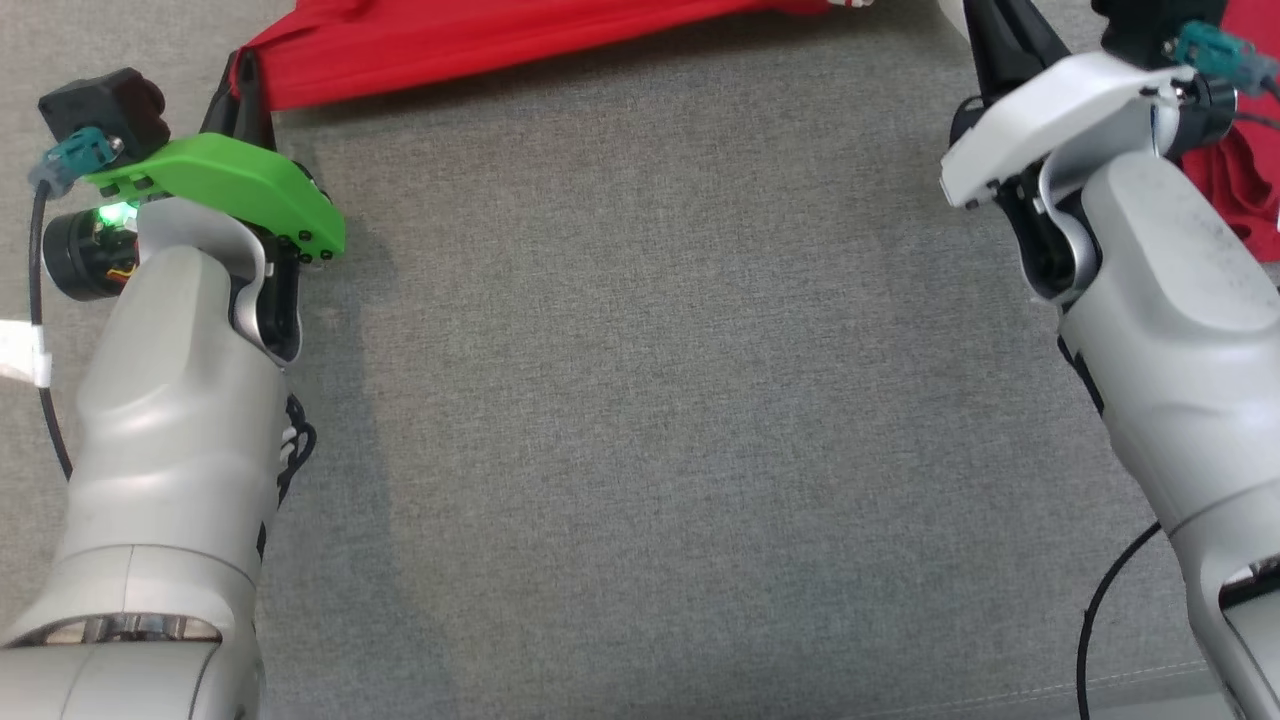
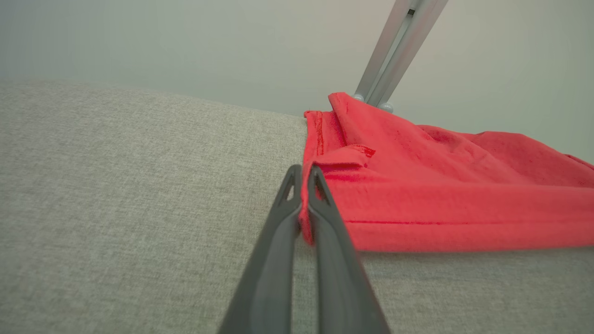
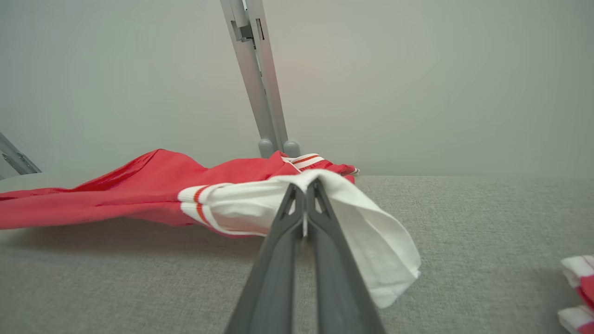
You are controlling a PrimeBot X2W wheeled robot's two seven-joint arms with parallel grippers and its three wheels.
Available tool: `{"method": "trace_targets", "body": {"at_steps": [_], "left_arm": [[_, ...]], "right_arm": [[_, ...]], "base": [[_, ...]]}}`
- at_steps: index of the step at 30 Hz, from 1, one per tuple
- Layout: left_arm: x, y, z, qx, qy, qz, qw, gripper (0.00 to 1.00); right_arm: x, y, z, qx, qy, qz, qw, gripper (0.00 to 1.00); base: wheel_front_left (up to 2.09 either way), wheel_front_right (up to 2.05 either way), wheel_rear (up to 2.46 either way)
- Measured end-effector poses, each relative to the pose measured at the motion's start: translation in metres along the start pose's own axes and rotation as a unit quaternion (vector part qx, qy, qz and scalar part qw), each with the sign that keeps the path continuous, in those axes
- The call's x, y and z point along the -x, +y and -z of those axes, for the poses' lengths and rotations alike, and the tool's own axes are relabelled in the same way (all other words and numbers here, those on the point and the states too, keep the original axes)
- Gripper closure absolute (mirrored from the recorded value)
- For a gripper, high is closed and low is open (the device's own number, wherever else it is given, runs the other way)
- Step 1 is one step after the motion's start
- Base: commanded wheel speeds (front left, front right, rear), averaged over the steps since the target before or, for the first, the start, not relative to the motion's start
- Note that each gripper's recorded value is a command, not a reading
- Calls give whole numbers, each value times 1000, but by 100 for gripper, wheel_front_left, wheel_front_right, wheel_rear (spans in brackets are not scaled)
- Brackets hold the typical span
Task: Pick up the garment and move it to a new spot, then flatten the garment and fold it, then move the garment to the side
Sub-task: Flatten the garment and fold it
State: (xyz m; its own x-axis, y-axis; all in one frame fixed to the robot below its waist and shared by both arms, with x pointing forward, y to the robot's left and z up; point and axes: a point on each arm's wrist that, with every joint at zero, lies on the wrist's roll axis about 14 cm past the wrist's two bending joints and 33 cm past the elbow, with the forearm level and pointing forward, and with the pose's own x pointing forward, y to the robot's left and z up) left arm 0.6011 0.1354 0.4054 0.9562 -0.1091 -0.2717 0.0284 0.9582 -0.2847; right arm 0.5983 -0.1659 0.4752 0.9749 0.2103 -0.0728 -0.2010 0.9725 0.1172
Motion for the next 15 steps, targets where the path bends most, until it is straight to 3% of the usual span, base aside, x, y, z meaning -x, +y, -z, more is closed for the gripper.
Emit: {"method": "trace_targets", "body": {"at_steps": [3, 15], "left_arm": [[13, 1, -11, 5, -32, 3, 999, 100], [136, 27, 40, 13, -40, -22, 999, 100]], "right_arm": [[21, 1, 9, -7, 1, 0, 1000, 100], [152, 19, 55, -50, 17, 25, 998, 100]], "base": [[0, 0, 0], [0, 0, 0]]}}
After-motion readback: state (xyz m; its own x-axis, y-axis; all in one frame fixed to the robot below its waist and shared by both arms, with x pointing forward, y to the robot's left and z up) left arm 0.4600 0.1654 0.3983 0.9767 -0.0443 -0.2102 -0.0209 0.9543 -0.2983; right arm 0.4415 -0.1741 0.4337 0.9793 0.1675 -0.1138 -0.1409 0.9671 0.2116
